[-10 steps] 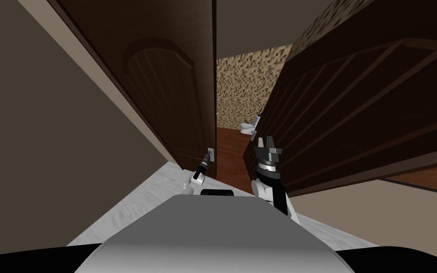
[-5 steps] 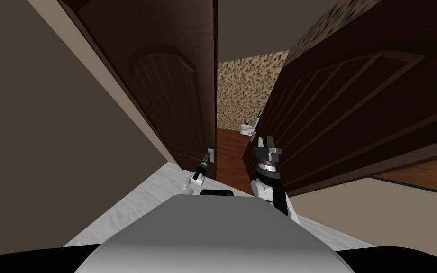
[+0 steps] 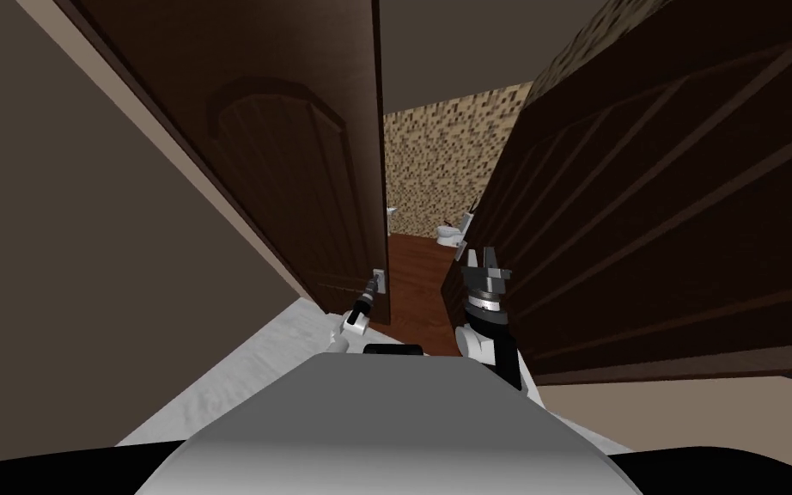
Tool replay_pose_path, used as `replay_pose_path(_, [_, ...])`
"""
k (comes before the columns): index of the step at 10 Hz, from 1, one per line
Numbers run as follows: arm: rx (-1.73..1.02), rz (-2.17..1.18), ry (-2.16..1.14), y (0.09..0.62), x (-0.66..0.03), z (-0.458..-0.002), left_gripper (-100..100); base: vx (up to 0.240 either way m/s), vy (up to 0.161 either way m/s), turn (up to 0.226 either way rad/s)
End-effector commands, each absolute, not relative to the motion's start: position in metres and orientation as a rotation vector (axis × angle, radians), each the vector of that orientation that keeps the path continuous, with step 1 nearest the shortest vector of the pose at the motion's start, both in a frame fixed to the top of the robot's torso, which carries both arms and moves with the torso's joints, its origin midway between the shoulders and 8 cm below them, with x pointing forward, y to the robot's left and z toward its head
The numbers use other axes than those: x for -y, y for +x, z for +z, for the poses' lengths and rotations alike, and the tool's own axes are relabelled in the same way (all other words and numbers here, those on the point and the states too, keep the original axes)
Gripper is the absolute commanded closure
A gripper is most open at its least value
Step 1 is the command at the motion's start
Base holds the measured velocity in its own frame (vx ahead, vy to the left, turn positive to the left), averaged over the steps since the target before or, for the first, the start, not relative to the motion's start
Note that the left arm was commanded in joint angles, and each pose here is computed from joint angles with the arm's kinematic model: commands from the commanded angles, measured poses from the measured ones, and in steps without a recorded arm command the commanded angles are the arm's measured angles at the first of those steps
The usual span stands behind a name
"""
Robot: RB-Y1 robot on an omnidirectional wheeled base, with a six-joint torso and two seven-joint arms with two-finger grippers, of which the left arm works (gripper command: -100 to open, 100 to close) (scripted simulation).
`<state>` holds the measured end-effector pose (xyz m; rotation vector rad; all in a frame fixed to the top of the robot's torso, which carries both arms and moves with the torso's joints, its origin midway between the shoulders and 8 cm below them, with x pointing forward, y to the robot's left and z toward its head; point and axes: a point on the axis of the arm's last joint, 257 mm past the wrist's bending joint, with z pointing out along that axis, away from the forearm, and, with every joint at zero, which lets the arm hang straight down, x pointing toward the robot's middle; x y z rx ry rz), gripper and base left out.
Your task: Push the door open
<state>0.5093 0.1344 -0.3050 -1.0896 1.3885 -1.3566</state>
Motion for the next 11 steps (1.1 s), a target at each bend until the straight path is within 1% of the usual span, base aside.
replay_pose_path(1, [-1.361,-1.328,-1.089,0.515,-0.153,-0.299,100,0.2,-0.121,0.101])
replay_pose_path(6, [-1.324,-1.28,-1.111,0.522,-0.183,-0.298,100,0.139,-0.098,0.06])
replay_pose_path(9, [-1.312,-1.266,-1.118,0.524,-0.192,-0.297,100,0.065,-0.059,0.031])
replay_pose_path(11, [-1.293,-1.246,-1.13,0.527,-0.205,-0.297,100,0.117,-0.084,0.105])
